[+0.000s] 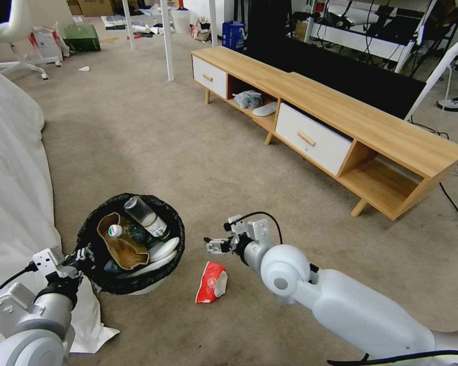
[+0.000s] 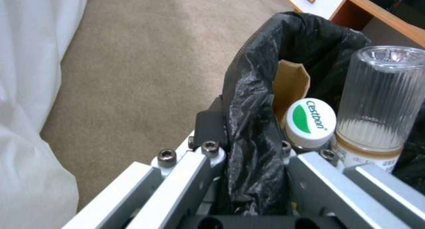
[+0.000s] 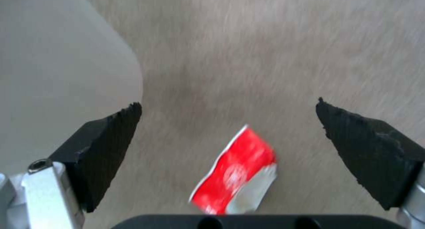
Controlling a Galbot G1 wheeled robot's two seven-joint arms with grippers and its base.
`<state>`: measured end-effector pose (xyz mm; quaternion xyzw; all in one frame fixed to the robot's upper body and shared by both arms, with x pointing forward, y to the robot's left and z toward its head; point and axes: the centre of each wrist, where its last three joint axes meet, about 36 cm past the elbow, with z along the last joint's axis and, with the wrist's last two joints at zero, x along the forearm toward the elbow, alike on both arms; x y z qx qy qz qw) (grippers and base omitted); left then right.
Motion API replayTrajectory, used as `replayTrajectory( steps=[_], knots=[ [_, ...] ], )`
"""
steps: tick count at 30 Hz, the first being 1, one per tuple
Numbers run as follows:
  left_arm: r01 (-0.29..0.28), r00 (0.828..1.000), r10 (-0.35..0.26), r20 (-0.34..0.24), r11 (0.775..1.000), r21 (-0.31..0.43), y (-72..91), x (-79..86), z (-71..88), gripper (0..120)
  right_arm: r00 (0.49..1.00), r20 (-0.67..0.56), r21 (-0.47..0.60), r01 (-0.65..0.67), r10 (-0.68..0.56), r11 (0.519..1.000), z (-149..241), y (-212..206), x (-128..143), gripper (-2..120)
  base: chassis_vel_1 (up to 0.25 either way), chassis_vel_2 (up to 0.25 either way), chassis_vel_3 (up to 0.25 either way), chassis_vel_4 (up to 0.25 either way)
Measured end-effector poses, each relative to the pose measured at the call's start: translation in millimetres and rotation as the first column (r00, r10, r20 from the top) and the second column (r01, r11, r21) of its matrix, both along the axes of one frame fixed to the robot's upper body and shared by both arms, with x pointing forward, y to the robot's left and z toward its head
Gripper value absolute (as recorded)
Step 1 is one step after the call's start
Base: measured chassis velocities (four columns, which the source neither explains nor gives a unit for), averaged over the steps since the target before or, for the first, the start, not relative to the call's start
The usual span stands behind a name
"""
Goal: Pick up the trash bin and place the garbage on the floor into it.
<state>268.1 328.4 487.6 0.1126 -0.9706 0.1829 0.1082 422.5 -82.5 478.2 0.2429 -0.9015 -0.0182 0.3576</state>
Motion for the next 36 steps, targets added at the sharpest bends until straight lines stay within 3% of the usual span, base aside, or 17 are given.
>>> replayTrajectory(
  steps=[3,10,16,24,36],
  knots=[
    [0.0,1.0,0.0,0.001,1.0,-0.001,0.1,0.0,0.1,0,1.0,-0.017,-0.002,0.003,-0.003,1.0,-0.8,1.9,1.3,100,0.0,0.0,0.0,0.0],
    [0.012,1.0,-0.012,0.007,1.0,-0.017,-3.4,-0.3,0.0,0,0.972,-0.233,0.01,0.031,-0.028,0.999,1.4,42.1,12.8,100,0.0,0.0,0.0,0.0],
    [0.02,1.0,-0.02,0.012,0.999,-0.026,-2.6,-1.4,0.0,0,0.941,-0.338,0.03,0.029,-0.017,0.999,0.3,69.5,19.6,100,0.0,0.0,0.0,0.0],
    [0.027,0.999,-0.027,0.017,0.999,-0.029,3.2,-2.4,-0.2,0,0.921,-0.388,-0.007,0.04,-0.04,0.999,-16.7,82.6,27.6,100,0.0,0.0,0.0,0.0],
    [0.041,0.999,-0.041,0.007,0.999,-0.028,8.1,1.4,-5.8,0,0.888,-0.437,-0.066,0.128,-0.144,0.99,-50.8,61.0,48.2,100,0.0,0.0,0.0,0.0]
  ],
)
